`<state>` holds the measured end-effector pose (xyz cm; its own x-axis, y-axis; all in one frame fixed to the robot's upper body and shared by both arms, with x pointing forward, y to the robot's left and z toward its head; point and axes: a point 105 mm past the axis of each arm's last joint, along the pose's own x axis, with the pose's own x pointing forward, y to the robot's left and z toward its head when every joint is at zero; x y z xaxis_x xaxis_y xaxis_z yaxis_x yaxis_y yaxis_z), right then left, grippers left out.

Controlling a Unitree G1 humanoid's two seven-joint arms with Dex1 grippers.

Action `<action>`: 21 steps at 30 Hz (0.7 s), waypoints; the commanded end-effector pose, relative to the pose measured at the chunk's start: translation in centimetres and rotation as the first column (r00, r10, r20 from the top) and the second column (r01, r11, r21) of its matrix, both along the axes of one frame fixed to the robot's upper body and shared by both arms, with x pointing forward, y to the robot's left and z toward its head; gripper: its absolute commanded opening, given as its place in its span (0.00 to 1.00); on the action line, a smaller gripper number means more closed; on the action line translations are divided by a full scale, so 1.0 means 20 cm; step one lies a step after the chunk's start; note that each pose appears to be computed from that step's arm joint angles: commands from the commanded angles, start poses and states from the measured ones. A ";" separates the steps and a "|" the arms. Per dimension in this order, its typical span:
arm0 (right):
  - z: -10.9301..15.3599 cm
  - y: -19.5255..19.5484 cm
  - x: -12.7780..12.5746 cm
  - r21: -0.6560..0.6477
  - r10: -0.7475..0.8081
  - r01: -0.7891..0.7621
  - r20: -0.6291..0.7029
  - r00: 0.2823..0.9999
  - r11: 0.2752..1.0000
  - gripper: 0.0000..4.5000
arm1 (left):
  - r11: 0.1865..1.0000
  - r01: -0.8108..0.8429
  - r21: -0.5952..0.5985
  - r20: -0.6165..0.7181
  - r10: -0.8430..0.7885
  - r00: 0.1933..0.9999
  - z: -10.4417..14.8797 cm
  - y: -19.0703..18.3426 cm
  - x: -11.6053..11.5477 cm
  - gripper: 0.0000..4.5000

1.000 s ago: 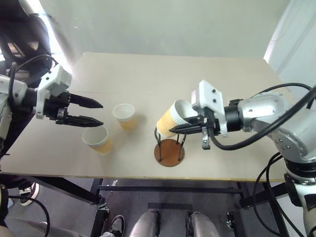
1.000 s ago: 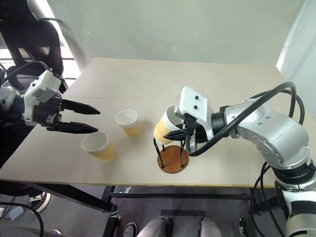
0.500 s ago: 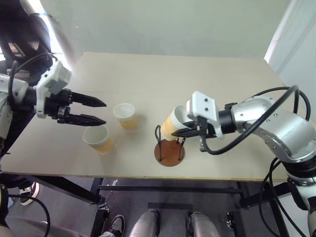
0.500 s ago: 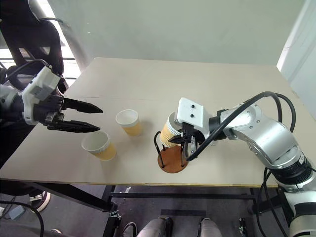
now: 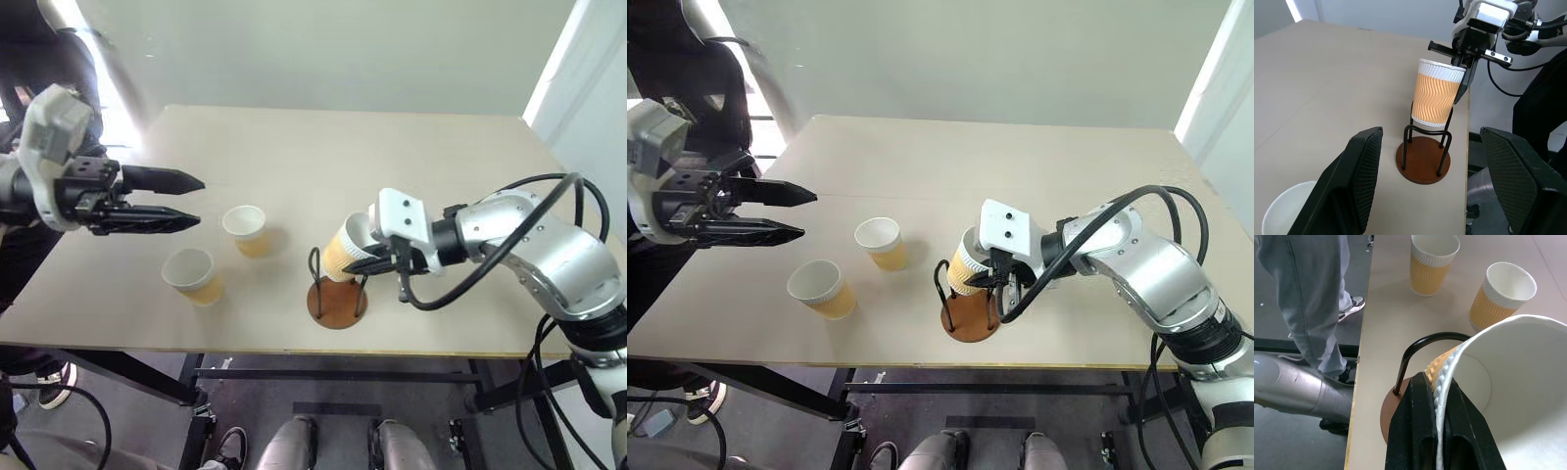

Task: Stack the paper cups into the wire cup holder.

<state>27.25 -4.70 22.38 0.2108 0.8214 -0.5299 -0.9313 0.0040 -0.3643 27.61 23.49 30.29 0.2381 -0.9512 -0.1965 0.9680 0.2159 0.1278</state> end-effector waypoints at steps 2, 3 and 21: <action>0.01 0.04 -0.02 -0.001 0.042 -0.042 0.022 0.999 0.999 0.00 | 0.999 0.025 0.021 0.040 -0.026 0.999 0.05 0.00 -0.06 0.76; 0.01 0.05 -0.02 -0.002 0.046 -0.046 0.025 0.999 0.999 0.00 | 0.999 0.023 0.024 0.041 -0.024 0.999 0.05 0.00 -0.06 0.76; 0.03 0.05 0.02 -0.008 0.023 -0.023 0.098 0.995 1.000 0.61 | 0.998 0.001 0.069 0.037 -0.004 0.999 0.03 0.00 -0.03 0.76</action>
